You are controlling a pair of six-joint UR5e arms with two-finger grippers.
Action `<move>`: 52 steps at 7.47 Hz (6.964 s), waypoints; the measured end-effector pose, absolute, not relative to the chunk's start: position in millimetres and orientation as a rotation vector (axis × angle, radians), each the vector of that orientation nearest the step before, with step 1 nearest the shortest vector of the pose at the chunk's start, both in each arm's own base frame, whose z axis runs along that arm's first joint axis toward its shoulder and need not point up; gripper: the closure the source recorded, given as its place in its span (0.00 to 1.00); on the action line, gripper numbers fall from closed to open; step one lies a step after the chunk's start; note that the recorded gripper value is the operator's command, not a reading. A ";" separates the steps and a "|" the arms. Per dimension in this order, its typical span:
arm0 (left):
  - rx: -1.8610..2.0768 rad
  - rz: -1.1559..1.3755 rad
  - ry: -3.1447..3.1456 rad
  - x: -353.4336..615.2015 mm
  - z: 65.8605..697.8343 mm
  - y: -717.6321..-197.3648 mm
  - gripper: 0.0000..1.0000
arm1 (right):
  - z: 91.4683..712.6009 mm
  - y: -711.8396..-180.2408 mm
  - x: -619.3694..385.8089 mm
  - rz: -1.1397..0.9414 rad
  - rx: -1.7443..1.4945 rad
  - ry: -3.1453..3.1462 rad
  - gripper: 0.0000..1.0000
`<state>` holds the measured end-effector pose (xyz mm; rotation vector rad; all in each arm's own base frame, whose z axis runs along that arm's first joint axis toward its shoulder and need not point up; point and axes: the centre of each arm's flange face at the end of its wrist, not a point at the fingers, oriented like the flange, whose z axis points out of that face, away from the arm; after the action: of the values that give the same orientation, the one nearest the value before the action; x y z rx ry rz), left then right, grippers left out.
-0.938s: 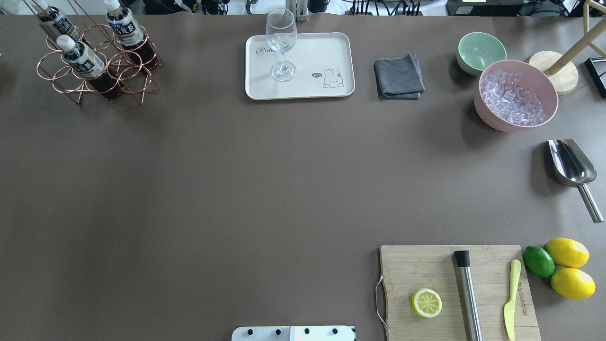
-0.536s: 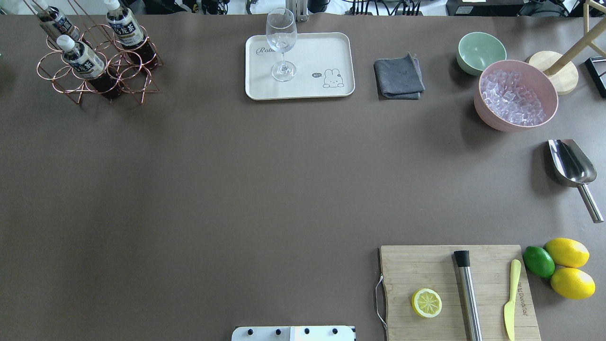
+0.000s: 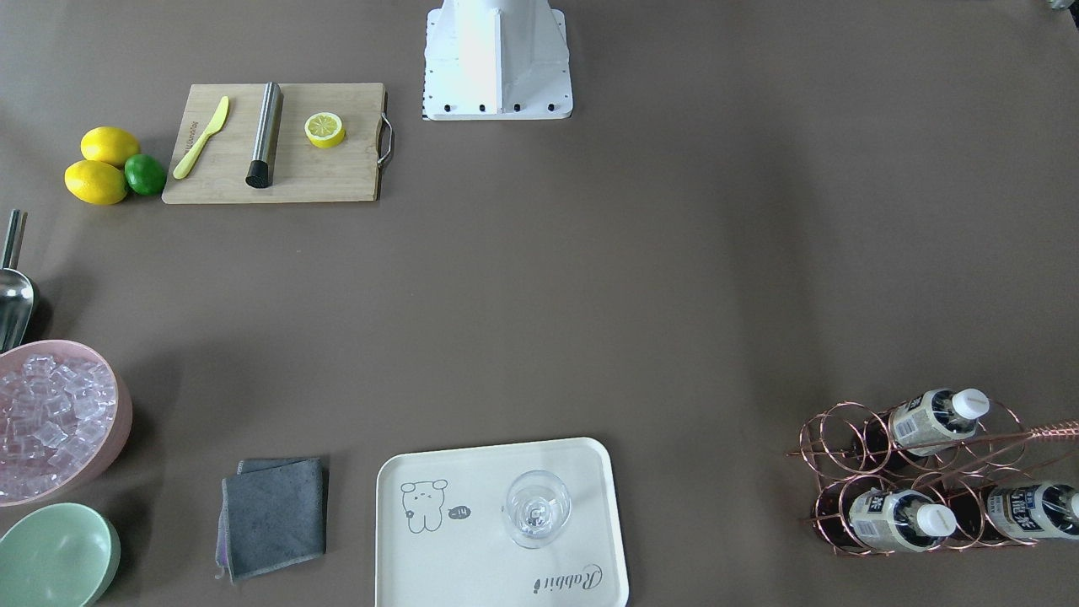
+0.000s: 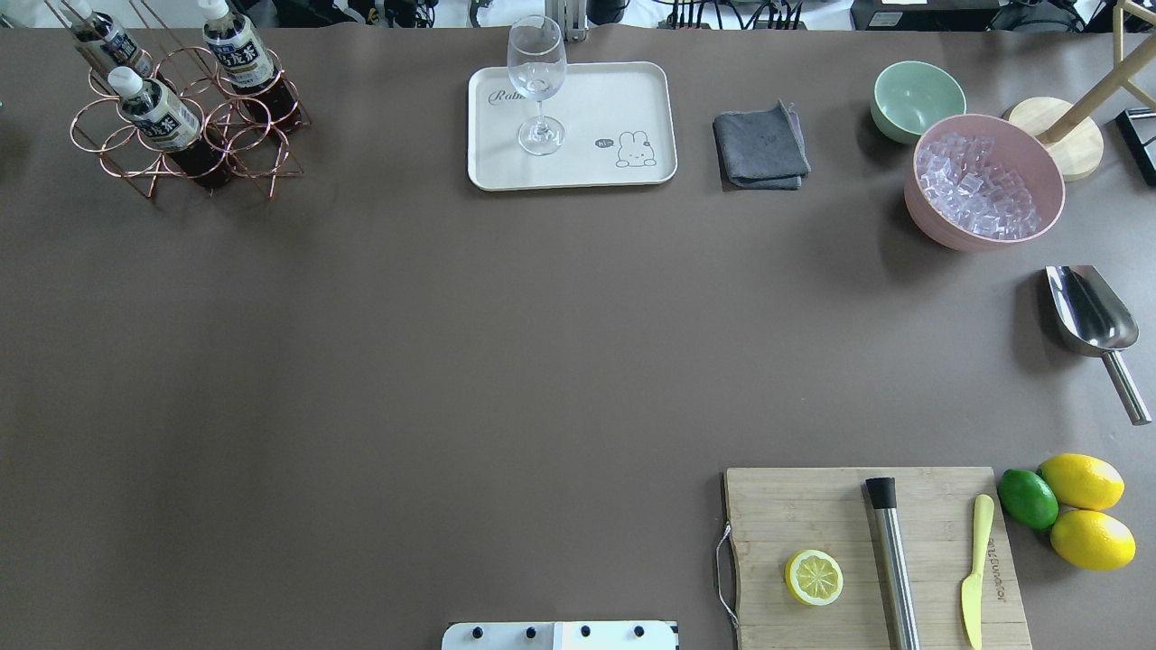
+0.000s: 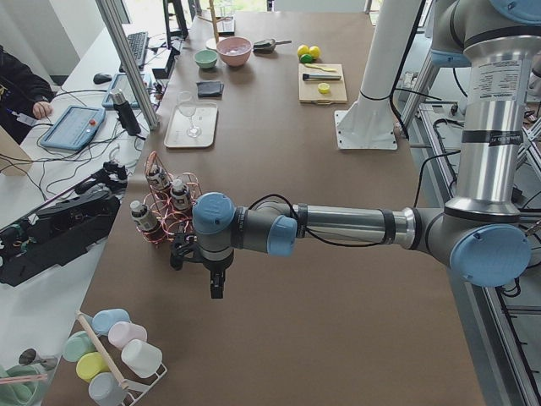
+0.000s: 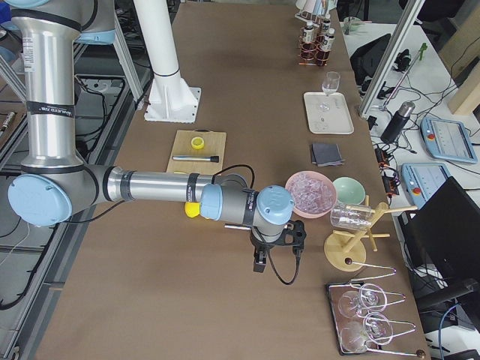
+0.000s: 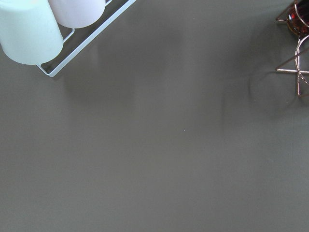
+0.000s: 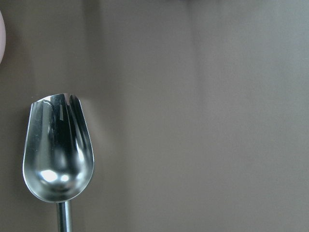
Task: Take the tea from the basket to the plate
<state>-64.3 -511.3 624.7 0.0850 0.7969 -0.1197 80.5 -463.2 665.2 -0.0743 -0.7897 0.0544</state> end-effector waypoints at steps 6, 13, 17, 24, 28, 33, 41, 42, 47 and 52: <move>0.082 -0.122 0.797 -64.8 626.1 -507.8 0.02 | 661.5 -464.3 80.6 0.053 -0.067 -0.790 0.00; 0.084 -0.117 0.797 -62.9 623.0 -510.1 0.02 | 663.8 -463.4 80.6 0.055 -0.071 -0.790 0.00; 0.080 -0.118 0.797 -62.5 624.4 -509.5 0.02 | 663.2 -463.5 80.6 0.055 -0.070 -0.790 0.00; 0.072 -0.120 0.796 -62.1 627.2 -508.6 0.02 | 662.0 -463.7 80.6 0.053 -0.068 -0.790 0.01; 0.094 -0.109 0.797 -61.7 614.9 -515.8 0.02 | 661.3 -464.4 80.4 0.052 -0.067 -0.790 0.00; 0.275 0.082 0.775 -89.4 563.1 -546.8 0.02 | 660.7 -464.6 80.5 0.052 -0.066 -0.790 0.00; 0.671 0.661 0.544 -87.0 399.6 -619.3 0.02 | 661.0 -464.6 80.4 0.052 -0.066 -0.790 0.00; 0.685 0.746 0.526 -70.1 370.5 -641.3 0.03 | 660.8 -464.6 80.4 0.052 -0.066 -0.790 0.01; 0.793 1.145 0.465 26.5 304.8 -735.5 0.03 | 660.2 -464.6 80.5 0.052 -0.065 -0.790 0.00; 0.747 1.244 0.519 77.8 324.8 -759.5 0.24 | 660.3 -464.6 80.4 0.051 -0.065 -0.790 0.00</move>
<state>77.8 -759.5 324.8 0.7466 0.5189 1.2439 80.4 -464.6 660.3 -0.0647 -0.7901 0.0512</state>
